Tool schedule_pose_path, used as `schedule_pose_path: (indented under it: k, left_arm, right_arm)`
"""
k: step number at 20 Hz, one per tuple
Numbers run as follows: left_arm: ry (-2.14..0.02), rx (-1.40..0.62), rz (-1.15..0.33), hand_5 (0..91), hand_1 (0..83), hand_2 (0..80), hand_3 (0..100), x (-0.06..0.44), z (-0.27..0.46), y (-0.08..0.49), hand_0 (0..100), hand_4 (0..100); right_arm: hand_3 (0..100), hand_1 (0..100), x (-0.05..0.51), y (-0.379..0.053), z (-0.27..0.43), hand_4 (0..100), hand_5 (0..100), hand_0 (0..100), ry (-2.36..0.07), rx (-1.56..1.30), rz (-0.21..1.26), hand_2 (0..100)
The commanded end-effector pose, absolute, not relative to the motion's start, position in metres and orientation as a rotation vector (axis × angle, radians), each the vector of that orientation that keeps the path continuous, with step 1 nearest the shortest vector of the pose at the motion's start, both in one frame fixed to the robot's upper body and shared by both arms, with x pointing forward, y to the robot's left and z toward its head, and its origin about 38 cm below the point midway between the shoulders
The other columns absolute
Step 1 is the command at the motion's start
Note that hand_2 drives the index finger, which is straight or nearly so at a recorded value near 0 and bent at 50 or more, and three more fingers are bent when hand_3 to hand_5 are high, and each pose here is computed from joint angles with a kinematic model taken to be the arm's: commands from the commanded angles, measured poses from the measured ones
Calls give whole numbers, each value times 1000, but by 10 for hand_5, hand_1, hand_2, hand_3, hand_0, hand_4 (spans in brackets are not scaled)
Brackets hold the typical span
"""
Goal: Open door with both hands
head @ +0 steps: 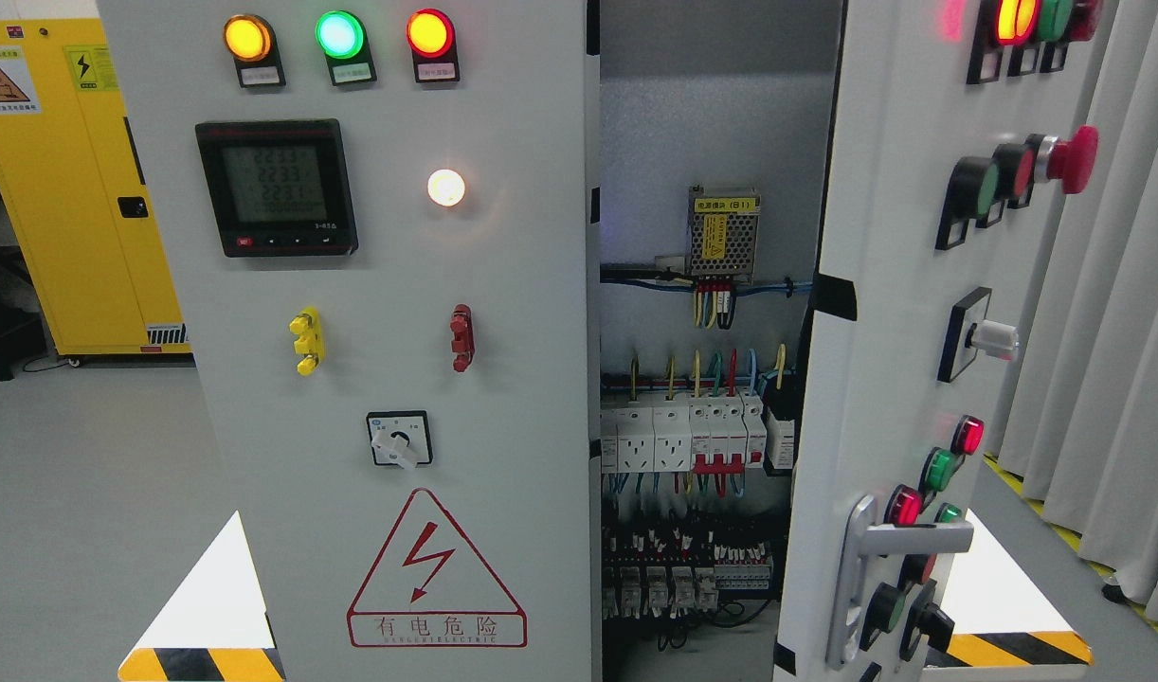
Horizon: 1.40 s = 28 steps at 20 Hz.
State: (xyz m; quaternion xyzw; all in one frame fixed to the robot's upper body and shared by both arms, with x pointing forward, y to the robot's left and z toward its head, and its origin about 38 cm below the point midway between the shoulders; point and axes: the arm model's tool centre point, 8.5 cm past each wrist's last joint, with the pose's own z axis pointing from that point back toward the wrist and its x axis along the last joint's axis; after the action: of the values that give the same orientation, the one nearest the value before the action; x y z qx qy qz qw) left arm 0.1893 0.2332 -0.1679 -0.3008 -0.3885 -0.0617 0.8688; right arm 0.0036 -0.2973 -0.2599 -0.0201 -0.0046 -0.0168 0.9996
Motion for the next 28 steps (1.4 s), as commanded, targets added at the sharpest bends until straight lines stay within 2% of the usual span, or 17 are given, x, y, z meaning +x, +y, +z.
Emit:
schedule_pose_path:
  k: [1,7,11,13,20,22,25,28]
  left_arm:
    - [-1209,-676,-502,0,0,0,0,269,-19,269,0,0]
    - [-1249,-844,-657,0,0,0,0,277,72,288,0,0]
    - [-1237,-927,-873,0,0,0,0,269,112,285,0,0]
    - [-1240,-938,-921,0,0,0,0,269,122,283,0,0]
    - [-1324,-975,-1120,0,0,0,0,310,190,265,0,0]
    - [-1314,-989,-1157,0,0,0,0,323,213,261,0,0]
    - [-1283,-1106,-1101,0,0,0,0,347,271,253,0,0]
    - [-1283,-1143,-1131,0,0,0,0,361,314,238,0,0]
  right_arm:
    - [0,10,4,-299,-260,0,0,222,-10,-44,-35,0]
    - [0,11,4,-299,-260,0,0,220,-10,-44,-35,0]
    - [0,11,4,-301,-259,0,0,220,-10,-47,-34,0]
    - [0,11,4,-303,-259,0,0,220,-11,-48,-34,0]
    - [0,11,4,-303,-259,0,0,220,-11,-48,-34,0]
    - [0,11,4,-303,-259,0,0,220,-11,-48,-34,0]
    - [0,12,5,-303,-259,0,0,220,-12,-50,-35,0]
    - [0,11,5,-303,-259,0,0,220,-12,-50,-34,0]
